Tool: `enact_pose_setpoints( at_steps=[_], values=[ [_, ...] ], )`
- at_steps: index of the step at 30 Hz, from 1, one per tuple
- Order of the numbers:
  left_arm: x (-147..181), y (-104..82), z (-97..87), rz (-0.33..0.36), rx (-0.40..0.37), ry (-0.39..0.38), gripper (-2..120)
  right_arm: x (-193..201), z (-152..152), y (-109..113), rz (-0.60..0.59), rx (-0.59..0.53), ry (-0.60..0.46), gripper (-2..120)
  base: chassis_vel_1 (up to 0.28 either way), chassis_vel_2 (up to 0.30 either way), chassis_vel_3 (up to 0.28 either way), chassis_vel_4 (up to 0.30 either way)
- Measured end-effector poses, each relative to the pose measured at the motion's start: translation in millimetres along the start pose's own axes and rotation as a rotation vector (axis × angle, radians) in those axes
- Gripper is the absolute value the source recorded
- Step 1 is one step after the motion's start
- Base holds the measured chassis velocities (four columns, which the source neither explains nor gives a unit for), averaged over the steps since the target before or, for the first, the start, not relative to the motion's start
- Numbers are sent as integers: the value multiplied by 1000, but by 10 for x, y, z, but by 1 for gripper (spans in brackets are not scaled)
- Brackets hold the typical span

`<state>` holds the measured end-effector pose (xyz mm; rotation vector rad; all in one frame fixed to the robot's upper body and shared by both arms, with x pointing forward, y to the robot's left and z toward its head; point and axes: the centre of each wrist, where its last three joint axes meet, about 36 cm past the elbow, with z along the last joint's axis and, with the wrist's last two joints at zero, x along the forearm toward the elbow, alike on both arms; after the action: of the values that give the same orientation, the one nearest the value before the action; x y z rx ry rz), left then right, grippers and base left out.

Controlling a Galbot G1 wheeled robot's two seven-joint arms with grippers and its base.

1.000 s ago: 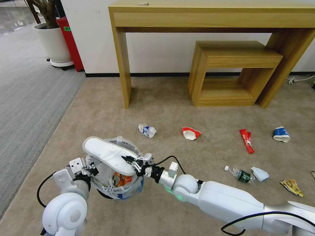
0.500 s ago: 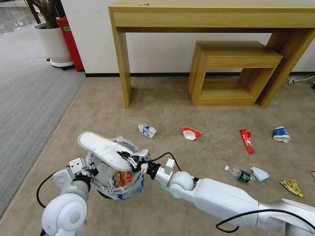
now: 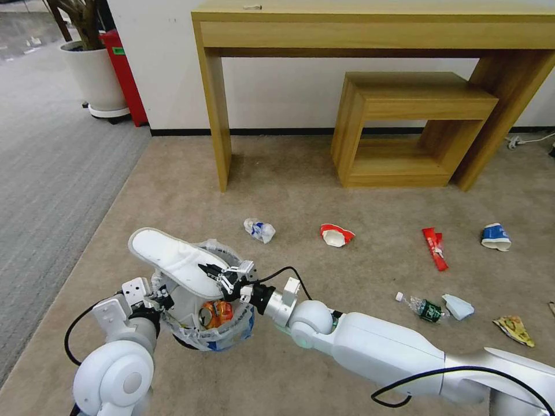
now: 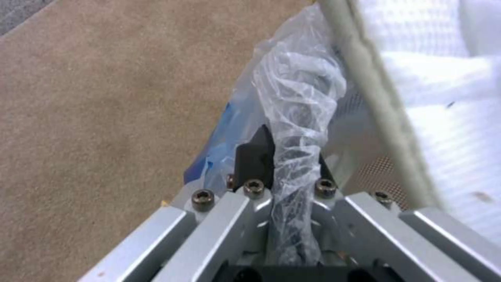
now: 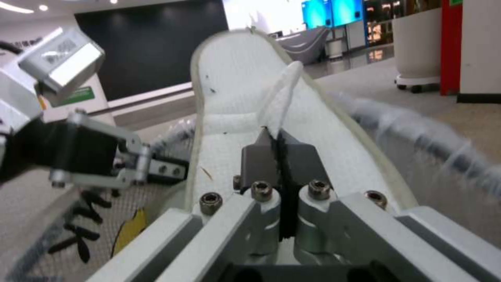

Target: Pick up the trash bin and place the garbage on the floor into it.

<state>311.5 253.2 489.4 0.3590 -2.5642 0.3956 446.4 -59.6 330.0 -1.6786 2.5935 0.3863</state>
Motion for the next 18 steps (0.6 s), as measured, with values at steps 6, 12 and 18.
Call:
enact_pose_setpoints(
  at_steps=[6, 12, 18],
  values=[
    [17, -13, -5, 6, 3, -2, 1, 13, 62, 21, -5, -2, 1, 0, 0, 0, 0, 0],
    [15, -2, -45, 4, 9, -8, 1, 43, 108, 41, -6, -3, 4, 0, 0, 0, 0, 0],
    [46, -14, -65, 10, 16, -11, 1, 75, 174, 41, -4, 2, 9, 0, 0, 0, 0, 0]
  ],
)
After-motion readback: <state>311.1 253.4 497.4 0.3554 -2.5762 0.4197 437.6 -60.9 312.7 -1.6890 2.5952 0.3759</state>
